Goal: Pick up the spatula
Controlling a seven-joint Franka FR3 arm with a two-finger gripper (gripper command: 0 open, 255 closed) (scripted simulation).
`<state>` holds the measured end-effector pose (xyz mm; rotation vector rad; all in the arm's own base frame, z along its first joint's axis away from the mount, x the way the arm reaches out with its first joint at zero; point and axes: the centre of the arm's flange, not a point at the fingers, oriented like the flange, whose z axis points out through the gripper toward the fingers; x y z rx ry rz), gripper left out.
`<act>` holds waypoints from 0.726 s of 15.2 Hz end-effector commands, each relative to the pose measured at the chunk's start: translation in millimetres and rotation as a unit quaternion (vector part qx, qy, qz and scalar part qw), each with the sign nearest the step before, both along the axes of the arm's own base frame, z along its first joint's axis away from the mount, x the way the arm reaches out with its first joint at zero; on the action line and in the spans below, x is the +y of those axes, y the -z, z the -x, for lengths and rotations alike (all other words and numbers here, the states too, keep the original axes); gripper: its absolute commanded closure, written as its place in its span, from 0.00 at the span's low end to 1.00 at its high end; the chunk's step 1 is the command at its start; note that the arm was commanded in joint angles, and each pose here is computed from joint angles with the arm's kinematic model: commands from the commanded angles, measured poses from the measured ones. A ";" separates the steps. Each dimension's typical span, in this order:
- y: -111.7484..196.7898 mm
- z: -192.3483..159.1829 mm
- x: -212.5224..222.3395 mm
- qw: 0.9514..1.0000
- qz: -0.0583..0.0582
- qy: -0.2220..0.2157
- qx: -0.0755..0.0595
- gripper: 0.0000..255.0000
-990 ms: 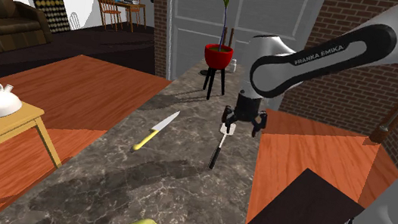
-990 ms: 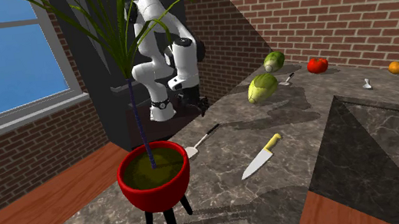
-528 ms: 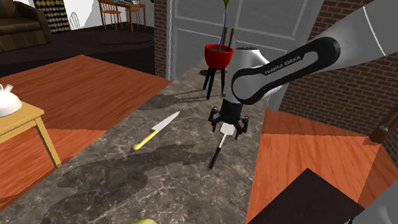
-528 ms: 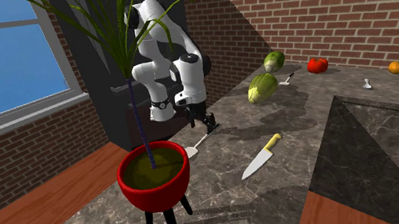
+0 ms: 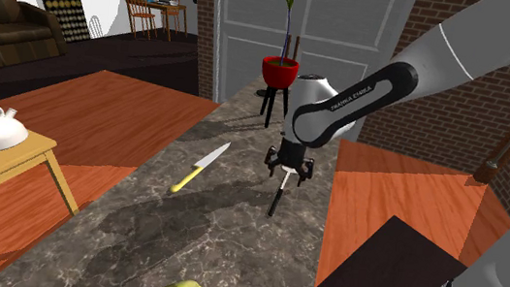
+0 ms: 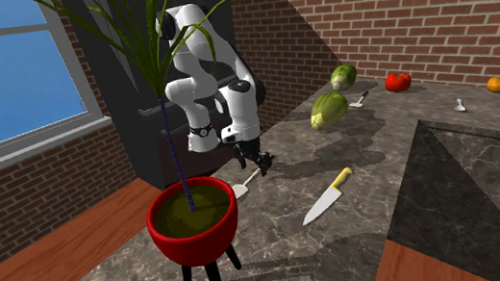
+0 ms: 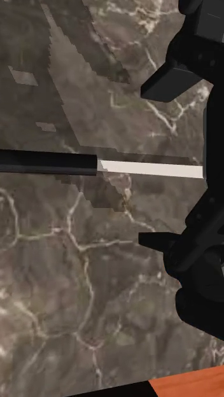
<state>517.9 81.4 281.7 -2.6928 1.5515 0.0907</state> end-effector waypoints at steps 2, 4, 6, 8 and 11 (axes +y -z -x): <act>1.8 0.3 -0.5 1.000 0.000 0.000 0.000 1.00; 1.6 0.3 -0.5 1.000 0.000 0.000 0.000 1.00; 1.7 0.3 -0.5 1.000 0.000 0.000 0.000 1.00; 1.7 0.3 -0.5 1.000 0.000 0.000 0.000 1.00; -3.9 0.0 0.0 1.000 0.000 0.000 0.000 1.00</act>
